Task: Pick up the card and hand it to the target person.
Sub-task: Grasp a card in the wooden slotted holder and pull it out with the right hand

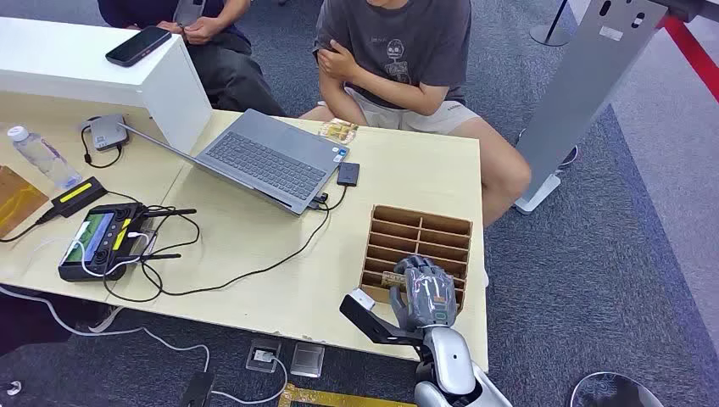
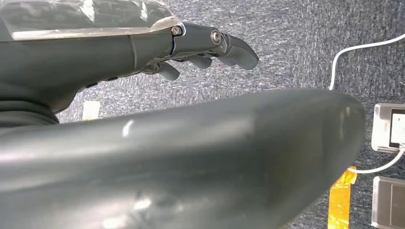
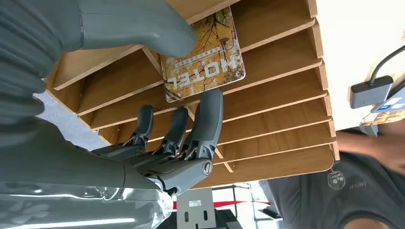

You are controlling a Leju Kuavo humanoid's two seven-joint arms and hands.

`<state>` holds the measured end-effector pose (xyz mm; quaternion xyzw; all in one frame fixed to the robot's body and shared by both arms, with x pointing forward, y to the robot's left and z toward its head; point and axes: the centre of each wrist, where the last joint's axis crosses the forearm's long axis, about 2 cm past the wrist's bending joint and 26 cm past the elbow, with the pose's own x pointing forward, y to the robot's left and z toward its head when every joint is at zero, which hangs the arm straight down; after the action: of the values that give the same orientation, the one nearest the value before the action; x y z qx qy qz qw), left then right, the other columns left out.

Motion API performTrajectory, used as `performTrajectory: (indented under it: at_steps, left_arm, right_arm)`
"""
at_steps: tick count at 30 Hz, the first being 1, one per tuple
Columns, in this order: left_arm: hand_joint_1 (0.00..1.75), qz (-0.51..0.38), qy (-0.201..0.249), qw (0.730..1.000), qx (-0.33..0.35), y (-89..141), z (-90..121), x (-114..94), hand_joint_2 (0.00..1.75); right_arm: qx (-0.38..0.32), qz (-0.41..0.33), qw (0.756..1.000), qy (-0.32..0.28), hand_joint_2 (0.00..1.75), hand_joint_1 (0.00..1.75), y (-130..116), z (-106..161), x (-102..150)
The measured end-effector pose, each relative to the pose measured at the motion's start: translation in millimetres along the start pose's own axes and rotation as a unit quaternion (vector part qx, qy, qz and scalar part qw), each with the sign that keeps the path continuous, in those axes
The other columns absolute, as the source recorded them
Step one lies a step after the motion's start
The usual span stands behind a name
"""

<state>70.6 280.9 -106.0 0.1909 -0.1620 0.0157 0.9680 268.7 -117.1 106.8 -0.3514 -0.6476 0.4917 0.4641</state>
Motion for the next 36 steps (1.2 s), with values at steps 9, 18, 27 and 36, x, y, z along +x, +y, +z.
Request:
performTrajectory:
  at_steps: [9,18,27,36]
  left_arm:
    - [0.00,0.000,0.001,1.000,0.003,0.1,0.0,0.1,0.00]
    - [0.00,0.000,0.001,1.000,0.003,0.1,0.0,0.1,0.00]
    - [0.00,-0.002,0.000,1.000,0.003,0.1,0.0,0.1,0.00]
    - [0.00,0.001,0.001,1.000,0.005,0.2,0.0,-0.1,0.00]
  right_arm:
    - [-0.006,-0.003,1.000,-0.004,1.75,1.42,0.6,0.1,0.4]
    - [-0.005,-0.007,1.000,-0.008,1.75,1.54,3.9,1.6,1.8]
    - [-0.006,-0.013,1.000,-0.005,1.75,1.67,4.4,1.7,1.6]
    - [-0.025,-0.010,1.000,-0.010,1.75,1.69,-7.9,-2.6,0.5]
